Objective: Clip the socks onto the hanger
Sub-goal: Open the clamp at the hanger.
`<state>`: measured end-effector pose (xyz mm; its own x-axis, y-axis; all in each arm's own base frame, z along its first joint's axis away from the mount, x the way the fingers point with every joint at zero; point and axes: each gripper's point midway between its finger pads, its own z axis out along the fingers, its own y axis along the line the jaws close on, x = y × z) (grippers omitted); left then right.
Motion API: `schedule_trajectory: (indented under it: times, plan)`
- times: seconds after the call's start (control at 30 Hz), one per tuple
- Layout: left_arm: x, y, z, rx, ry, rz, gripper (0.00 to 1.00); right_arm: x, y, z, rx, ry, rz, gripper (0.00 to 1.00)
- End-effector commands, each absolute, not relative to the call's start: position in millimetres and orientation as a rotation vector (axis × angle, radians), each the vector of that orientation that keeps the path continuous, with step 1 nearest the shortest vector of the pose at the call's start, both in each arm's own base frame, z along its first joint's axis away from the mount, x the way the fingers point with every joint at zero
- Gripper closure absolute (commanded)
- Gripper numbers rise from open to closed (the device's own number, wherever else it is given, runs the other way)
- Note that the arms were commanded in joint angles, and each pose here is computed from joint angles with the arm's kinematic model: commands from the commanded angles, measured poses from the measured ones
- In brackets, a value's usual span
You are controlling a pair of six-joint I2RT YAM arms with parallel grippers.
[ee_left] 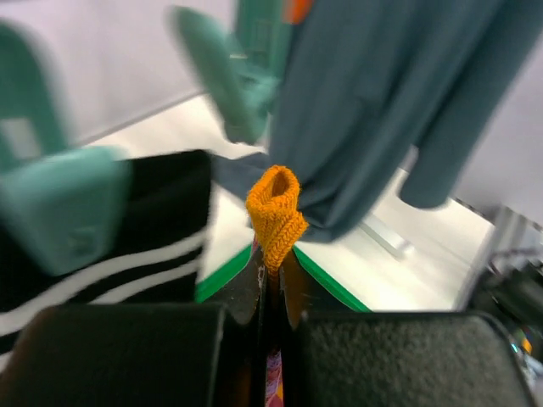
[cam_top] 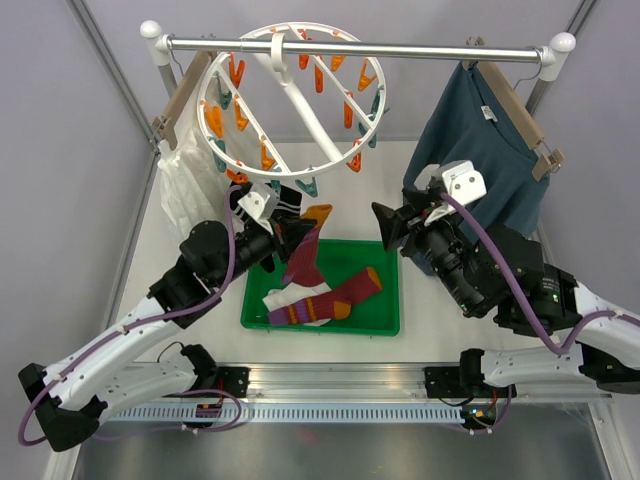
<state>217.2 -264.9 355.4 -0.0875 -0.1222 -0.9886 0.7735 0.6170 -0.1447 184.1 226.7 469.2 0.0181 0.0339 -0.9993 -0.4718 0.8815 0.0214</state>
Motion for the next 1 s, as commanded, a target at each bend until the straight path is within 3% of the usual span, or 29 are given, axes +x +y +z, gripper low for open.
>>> schedule_trajectory:
  times: [0.0,0.27,0.6,0.97]
  plan:
    - [240,-239,373,0.347,1.489,-0.724,0.98,196,222,479,-0.323,1.475,0.298,0.38]
    - [260,-202,371,0.138,1.543,-0.563,0.98,235,243,463,-0.450,1.500,0.368,0.38]
    - [259,-170,385,0.025,1.527,-0.473,0.98,232,269,450,-0.665,1.412,0.500,0.33]
    - [257,-168,391,0.039,1.514,-0.469,0.98,230,288,439,-0.716,1.321,0.552,0.34]
